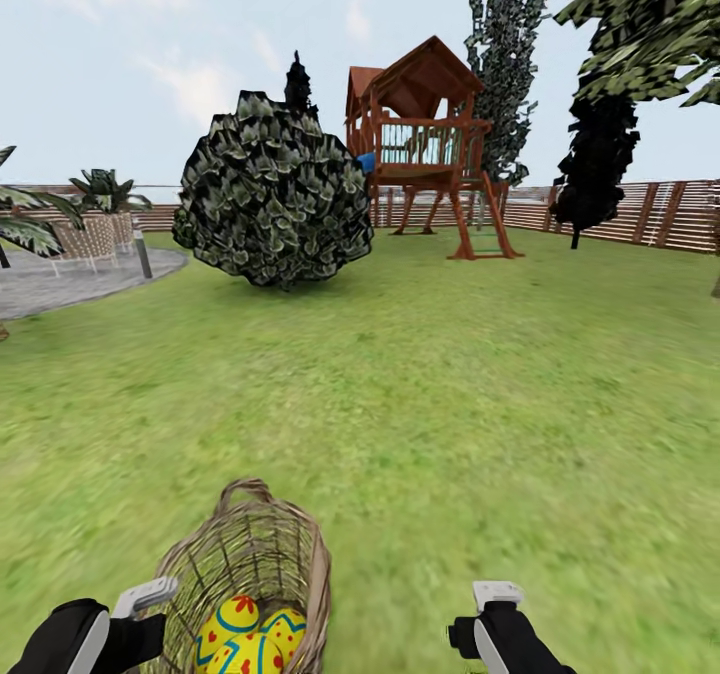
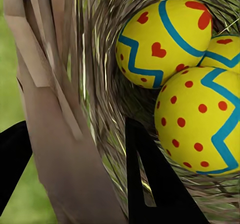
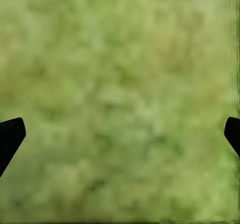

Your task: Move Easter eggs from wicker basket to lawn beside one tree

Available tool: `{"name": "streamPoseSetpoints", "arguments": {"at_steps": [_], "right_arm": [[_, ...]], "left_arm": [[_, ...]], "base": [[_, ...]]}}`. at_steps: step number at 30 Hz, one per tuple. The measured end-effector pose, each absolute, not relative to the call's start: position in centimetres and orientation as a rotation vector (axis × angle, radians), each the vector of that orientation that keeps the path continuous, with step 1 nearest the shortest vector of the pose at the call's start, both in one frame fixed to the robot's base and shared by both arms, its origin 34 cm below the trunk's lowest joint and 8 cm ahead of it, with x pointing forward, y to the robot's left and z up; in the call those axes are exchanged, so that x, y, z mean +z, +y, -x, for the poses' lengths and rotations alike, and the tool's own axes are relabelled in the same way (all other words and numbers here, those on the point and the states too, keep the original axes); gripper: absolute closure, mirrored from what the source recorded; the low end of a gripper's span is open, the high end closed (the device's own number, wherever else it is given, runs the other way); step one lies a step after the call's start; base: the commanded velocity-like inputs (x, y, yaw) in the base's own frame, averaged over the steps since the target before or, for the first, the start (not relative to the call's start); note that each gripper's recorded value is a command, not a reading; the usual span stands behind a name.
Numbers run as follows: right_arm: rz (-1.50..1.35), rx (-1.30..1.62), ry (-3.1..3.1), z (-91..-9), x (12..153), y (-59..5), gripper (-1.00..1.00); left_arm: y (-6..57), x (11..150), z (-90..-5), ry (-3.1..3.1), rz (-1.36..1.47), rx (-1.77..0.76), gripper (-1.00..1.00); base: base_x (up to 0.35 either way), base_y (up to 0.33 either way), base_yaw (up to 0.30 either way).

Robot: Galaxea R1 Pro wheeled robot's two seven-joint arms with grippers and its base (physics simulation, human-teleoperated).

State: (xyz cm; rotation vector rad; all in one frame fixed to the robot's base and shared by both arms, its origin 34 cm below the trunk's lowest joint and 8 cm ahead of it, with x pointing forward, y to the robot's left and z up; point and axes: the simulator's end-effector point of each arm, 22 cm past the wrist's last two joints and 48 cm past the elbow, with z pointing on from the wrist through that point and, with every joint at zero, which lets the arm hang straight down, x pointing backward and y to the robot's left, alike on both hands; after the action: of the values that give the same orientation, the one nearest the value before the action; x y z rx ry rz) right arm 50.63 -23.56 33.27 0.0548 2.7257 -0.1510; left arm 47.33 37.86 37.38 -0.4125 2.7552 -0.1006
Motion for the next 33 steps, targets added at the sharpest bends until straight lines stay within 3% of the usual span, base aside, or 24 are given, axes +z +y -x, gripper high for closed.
{"name": "streamPoseSetpoints", "arguments": {"at_steps": [33], "right_arm": [[-0.052, -0.152, 2.726, -52.3, 40.5, -23.5, -1.00]], "left_arm": [[37.7, 44.6, -49.1, 2.756, 0.413, -0.105, 1.00]], "base": [[0.000, 0.000, -0.299]]}}
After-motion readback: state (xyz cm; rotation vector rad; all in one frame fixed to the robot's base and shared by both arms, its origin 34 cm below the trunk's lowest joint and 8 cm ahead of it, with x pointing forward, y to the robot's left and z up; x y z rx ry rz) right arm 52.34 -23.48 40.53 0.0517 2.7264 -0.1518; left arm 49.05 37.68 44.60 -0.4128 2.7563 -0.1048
